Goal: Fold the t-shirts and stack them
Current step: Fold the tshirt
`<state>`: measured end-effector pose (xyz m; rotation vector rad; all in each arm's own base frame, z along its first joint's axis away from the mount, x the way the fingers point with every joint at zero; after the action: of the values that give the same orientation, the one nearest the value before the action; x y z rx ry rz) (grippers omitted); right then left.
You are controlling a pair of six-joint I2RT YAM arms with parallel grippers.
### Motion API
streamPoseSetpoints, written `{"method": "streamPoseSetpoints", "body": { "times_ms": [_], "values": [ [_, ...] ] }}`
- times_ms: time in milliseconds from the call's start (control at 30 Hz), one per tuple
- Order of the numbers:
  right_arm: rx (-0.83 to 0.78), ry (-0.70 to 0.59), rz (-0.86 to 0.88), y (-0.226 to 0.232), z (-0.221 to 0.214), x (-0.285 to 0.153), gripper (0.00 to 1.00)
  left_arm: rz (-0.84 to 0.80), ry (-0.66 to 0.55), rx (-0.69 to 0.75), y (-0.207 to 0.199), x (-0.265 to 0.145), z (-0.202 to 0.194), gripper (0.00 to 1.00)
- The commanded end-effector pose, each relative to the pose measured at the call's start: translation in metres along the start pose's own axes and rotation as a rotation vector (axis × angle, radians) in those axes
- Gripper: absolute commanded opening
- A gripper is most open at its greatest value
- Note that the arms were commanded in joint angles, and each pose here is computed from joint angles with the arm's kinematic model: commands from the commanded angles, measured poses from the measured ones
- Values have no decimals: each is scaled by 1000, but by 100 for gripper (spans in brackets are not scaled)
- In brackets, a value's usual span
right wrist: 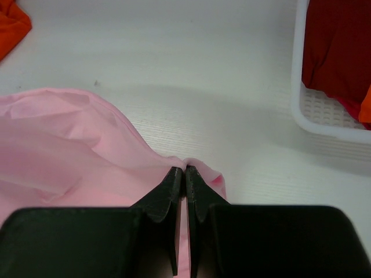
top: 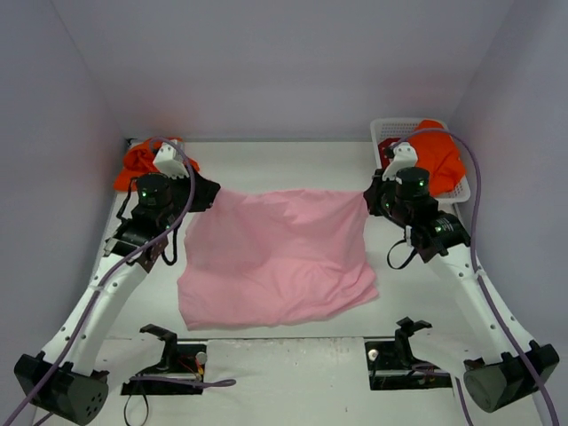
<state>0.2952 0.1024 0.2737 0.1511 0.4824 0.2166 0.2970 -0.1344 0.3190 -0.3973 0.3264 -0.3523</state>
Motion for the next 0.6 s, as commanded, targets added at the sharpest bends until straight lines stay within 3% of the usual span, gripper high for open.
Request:
{"method": "streamPoseSetpoints", "body": {
  "times_ms": [0,233,567],
  "values": [
    [-5,-94,-10,0,22,19,0,-37,-120,-16,-7,16,25,0],
    [-16,-87,-19,-1,24,44,0,8,-108,-37,6,48,14,0],
    [-29,-60,-95,-10,20,84,0,70,-127,-15,18,92,27,0]
  ]
}}
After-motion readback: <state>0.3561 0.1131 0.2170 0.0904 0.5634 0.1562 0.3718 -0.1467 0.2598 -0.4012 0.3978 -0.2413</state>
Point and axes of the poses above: each gripper's point midway between its finger pads, its own x axis out along the fingers, its own y axis along the line the jaws close on, z = x × y, the point moved 2 cm from there along -x, back along the fingers, and after that the axes turned 2 degrees about x, right-handed, at the moved point
